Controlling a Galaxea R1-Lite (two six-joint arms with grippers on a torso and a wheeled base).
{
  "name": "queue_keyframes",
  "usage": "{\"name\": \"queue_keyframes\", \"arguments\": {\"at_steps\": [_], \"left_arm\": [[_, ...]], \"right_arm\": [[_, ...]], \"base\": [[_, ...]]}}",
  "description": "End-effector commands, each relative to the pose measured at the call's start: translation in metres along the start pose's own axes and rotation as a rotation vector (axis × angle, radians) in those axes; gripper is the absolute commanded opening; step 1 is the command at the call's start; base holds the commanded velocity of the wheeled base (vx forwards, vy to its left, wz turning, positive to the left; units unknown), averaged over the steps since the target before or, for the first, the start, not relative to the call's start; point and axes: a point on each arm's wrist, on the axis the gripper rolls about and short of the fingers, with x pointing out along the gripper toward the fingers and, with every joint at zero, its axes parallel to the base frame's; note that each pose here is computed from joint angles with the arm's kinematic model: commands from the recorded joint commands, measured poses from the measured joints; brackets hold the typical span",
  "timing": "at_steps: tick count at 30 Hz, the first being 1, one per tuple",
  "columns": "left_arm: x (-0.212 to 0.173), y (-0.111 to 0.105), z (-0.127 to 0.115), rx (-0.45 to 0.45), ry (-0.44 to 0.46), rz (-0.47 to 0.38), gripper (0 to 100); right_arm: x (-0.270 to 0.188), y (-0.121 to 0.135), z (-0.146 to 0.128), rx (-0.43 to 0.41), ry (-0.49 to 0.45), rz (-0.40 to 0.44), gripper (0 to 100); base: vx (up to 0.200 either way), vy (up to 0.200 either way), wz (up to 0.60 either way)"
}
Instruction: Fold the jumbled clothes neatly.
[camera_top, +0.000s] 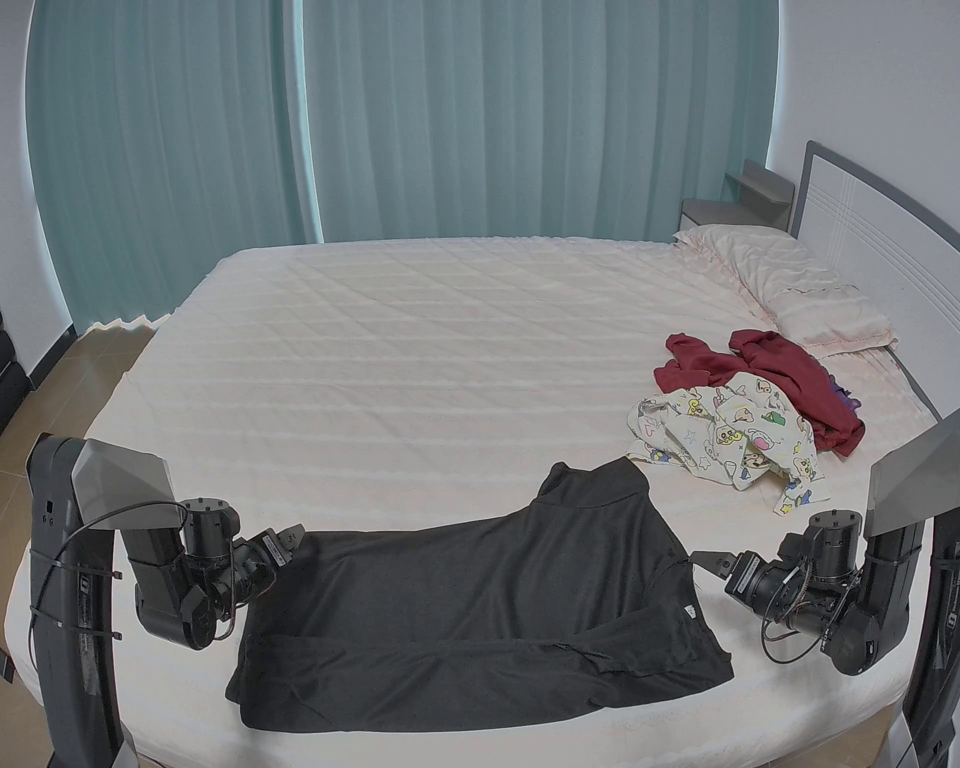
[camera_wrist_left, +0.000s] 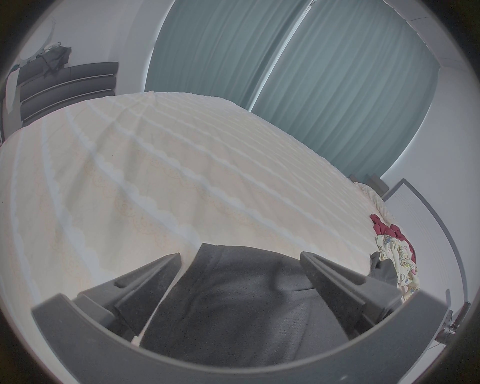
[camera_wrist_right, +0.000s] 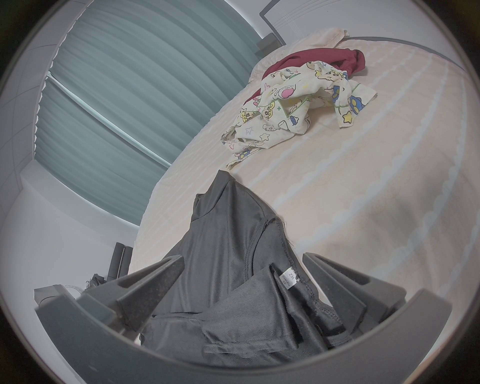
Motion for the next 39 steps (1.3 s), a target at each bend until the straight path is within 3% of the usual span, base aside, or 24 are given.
{"name": "queue_keyframes", "arguments": {"at_steps": [1,4,5,10,14,18,23,34,39], "left_arm": [[0.002,0.002,-0.002,-0.001,0.004,0.005,100],[0.002,0.002,-0.001,-0.002,0.001,0.006,100],[0.003,0.002,-0.001,-0.004,-0.001,0.007,0],[0.004,0.003,0.004,-0.013,-0.043,0.036,0],[0.005,0.002,0.005,-0.013,-0.056,0.049,0],[0.004,0.002,0.007,-0.020,-0.072,0.066,0],[0.003,0.002,0.009,-0.030,-0.115,0.087,0],[-0.002,0.004,0.010,-0.077,-0.140,0.073,0],[-0.004,0.007,0.009,-0.090,-0.133,0.080,0]], "right_arm": [[0.000,0.000,0.000,-0.001,-0.004,0.007,100],[0.001,0.000,-0.001,-0.001,-0.001,0.003,100],[0.001,-0.001,-0.001,-0.003,0.000,0.002,100],[0.004,0.002,-0.001,-0.014,-0.004,0.012,100],[0.025,0.015,0.013,-0.085,-0.047,0.075,100],[0.039,0.021,0.021,-0.124,-0.046,0.074,100],[0.084,0.030,0.037,-0.178,-0.059,0.086,100],[0.160,0.018,0.042,-0.403,-0.045,0.065,100],[0.181,0.016,0.043,-0.440,-0.044,0.065,100]], "base": [[0.000,0.000,0.00],[0.000,0.000,0.00],[0.000,0.000,0.00],[0.000,0.000,0.00],[0.000,0.000,0.00],[0.000,0.000,0.00],[0.000,0.000,0.00],[0.000,0.000,0.00],[0.000,0.000,0.00]]}}
